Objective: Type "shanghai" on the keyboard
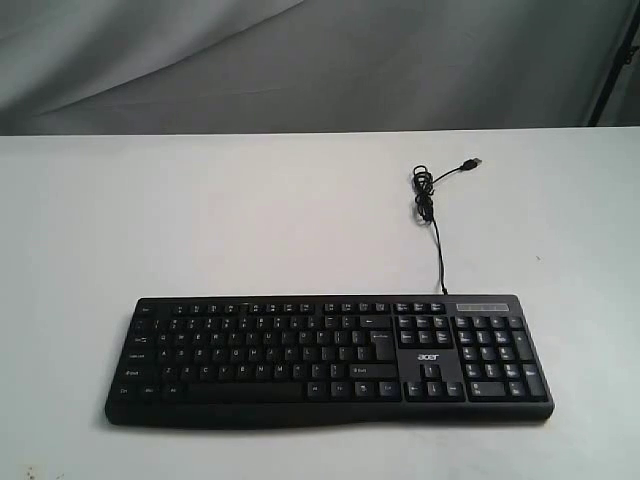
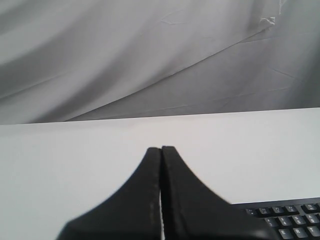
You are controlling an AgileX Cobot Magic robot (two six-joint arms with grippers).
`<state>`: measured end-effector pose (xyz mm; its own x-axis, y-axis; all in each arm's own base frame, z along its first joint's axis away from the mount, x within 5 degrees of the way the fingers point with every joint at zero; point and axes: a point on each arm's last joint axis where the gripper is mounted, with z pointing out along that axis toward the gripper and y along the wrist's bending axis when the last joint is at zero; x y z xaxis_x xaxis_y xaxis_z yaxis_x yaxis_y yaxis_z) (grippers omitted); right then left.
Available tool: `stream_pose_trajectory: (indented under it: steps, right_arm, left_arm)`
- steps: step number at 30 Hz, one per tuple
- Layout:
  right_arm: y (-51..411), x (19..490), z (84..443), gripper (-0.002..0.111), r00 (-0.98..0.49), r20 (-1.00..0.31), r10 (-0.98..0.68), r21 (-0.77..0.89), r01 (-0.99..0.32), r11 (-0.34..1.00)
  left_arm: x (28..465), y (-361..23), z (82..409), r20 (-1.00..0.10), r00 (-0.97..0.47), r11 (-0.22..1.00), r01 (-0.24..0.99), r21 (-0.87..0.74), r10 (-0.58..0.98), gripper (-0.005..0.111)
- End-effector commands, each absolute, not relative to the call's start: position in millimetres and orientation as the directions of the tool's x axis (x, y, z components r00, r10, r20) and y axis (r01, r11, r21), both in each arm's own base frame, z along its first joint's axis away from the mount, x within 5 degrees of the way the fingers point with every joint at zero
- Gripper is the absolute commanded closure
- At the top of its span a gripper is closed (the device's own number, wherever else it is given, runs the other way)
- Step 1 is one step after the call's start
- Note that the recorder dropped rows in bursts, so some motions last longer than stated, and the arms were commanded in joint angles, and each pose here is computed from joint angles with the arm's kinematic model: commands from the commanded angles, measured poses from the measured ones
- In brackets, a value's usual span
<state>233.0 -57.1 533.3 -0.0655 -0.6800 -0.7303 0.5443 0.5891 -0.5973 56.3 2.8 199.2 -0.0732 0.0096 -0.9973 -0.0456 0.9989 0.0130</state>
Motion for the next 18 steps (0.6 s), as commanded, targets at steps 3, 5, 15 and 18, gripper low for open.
stream_pose_trajectory:
  steps: [3, 5, 15, 18]
  right_arm:
    - [-78, 286, 530, 0.108, -0.244, -0.917, -0.316, -0.397, 0.477, 0.784]
    - [-62, 307, 525, 0.108, -0.295, -0.902, -0.314, -0.388, 0.241, 0.89]
    - [97, 385, 415, 0.108, -0.427, -0.716, -0.552, -0.049, -0.759, 0.649]
    - [176, 380, 376, 0.108, -0.377, -0.668, -0.642, 0.004, -0.864, 0.503]
  left_arm:
    - [56, 2, 199, -0.998, -0.066, 0.999, -0.039, 0.008, 0.006, 0.107]
    - [56, 2, 199, -0.998, -0.066, 0.999, -0.039, 0.008, 0.006, 0.107]
    - [56, 2, 199, -0.998, -0.066, 0.999, -0.039, 0.008, 0.006, 0.107]
    - [56, 2, 199, -0.998, -0.066, 0.999, -0.039, 0.008, 0.006, 0.107]
